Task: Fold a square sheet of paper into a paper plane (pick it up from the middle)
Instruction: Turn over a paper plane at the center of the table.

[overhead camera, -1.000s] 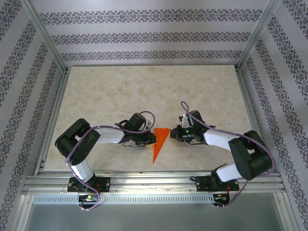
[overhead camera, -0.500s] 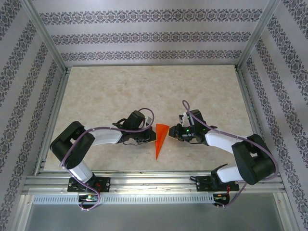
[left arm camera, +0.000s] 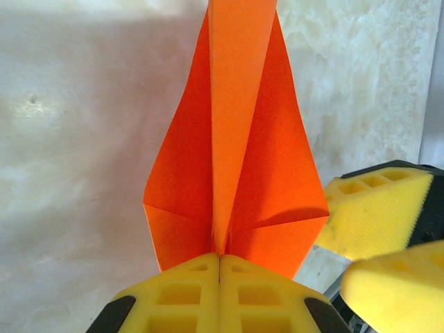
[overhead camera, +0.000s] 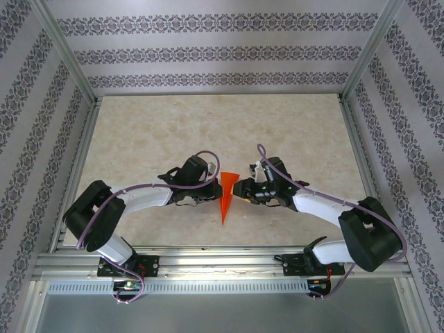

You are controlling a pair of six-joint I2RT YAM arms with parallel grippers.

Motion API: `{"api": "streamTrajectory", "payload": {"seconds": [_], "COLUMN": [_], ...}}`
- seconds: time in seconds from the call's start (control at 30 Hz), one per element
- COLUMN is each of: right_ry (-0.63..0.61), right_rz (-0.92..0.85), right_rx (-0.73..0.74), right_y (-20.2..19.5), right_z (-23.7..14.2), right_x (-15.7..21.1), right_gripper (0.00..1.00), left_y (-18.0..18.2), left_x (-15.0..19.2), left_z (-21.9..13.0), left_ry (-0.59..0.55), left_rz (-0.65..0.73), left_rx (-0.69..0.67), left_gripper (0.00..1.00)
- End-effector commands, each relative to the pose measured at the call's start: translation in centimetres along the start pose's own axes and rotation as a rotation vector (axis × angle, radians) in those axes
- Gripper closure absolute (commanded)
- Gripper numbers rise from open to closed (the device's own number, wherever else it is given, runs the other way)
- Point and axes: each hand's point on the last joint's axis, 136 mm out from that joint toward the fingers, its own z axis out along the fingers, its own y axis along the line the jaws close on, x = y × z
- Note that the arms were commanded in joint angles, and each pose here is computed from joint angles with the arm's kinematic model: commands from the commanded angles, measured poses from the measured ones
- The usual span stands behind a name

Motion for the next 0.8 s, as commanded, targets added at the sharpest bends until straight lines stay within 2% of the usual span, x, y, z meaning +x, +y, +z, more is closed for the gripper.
{"api": "streamTrajectory", "payload": {"seconds": [0.0, 0.2, 0.47, 0.77], "right_ry": [0.006, 0.021, 0.03, 0.041], "right_rz": [0.028, 0.065, 0.096, 0.115], "right_rx": [0.011, 0.083, 0.134, 0.147], "right_y": [0.7, -0.2, -2.0, -3.5], "right_z": [0.8, 2.4, 3.0, 3.3], "right_x": [-0.5, -0.5, -0.2, 0.6], "right_gripper": [0.56, 0.58, 0.67, 0.87], "left_y": [-0.3, 0.1, 0.6, 0.9], "left_x": [0.0, 0.3, 0.3, 0.8], "left_z": [-0.3, -0.1, 0.0, 1.0], "left_ry": [0.002, 0.004, 0.013, 0.047], "left_rz": [0.03, 0.025, 0.024, 0.009], "left_rx": [-0.023, -0.037, -0.068, -0.058], "left_gripper": [1.0, 1.0, 1.0, 0.97]}}
